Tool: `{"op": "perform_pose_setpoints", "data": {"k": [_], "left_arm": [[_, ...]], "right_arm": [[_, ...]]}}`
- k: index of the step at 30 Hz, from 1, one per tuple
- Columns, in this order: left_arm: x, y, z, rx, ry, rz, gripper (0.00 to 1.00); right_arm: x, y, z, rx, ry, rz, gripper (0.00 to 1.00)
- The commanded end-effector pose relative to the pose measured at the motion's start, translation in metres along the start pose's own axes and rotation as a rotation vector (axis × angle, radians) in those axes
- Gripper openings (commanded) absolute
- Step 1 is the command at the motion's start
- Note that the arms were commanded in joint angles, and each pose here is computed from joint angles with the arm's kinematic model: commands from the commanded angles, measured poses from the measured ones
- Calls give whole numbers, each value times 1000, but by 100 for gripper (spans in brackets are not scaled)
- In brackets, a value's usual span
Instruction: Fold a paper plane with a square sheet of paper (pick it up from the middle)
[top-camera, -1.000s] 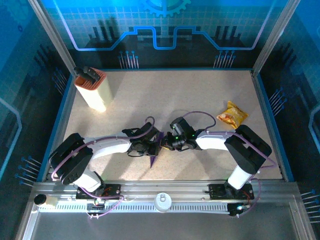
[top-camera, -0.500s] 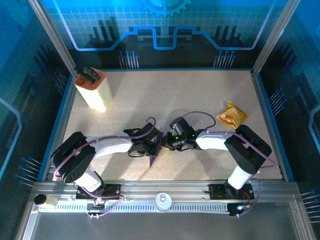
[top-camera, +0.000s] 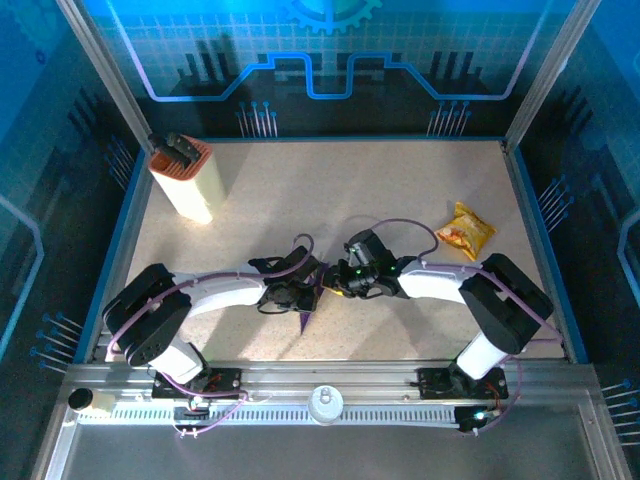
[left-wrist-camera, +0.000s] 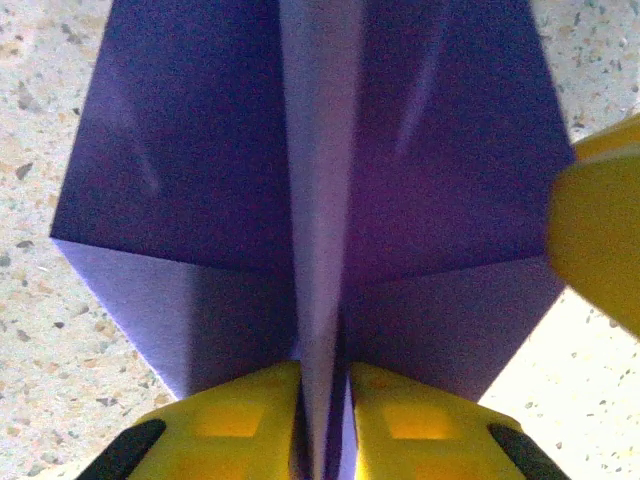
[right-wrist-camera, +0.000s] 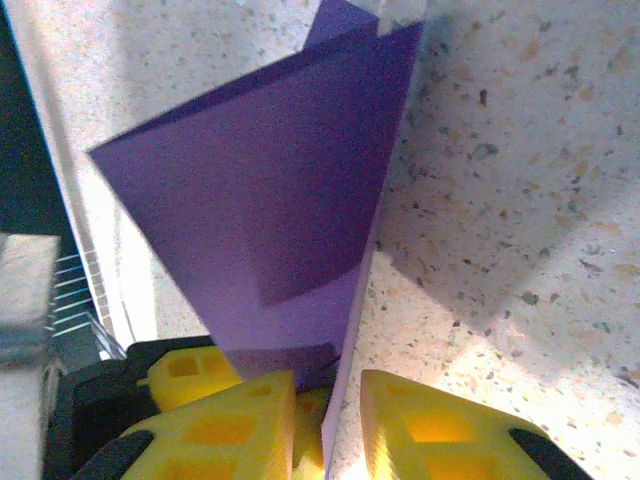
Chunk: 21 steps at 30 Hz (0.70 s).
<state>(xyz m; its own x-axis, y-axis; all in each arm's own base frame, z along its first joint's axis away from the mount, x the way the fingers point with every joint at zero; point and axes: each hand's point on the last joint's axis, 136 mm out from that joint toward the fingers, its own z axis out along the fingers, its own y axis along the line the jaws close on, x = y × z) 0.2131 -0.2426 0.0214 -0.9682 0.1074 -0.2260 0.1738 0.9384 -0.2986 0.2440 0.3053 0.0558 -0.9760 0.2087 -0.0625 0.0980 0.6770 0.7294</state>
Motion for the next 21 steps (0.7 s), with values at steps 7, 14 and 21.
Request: {"op": "perform_pose_setpoints", "data": {"k": [7,14,21], "left_arm": [[-2,-1,-2,-40,1,7,13],[-8,9,-5,-115,-28,-29,11],[-20,26,-11,-251,-71,-117,10]], "right_arm": [[1,-9,-12,32,-13,-19,27],[-2,-29,-35,113,-69,-19,28],[-7,-61,-69,187,-156,24,31]]}}
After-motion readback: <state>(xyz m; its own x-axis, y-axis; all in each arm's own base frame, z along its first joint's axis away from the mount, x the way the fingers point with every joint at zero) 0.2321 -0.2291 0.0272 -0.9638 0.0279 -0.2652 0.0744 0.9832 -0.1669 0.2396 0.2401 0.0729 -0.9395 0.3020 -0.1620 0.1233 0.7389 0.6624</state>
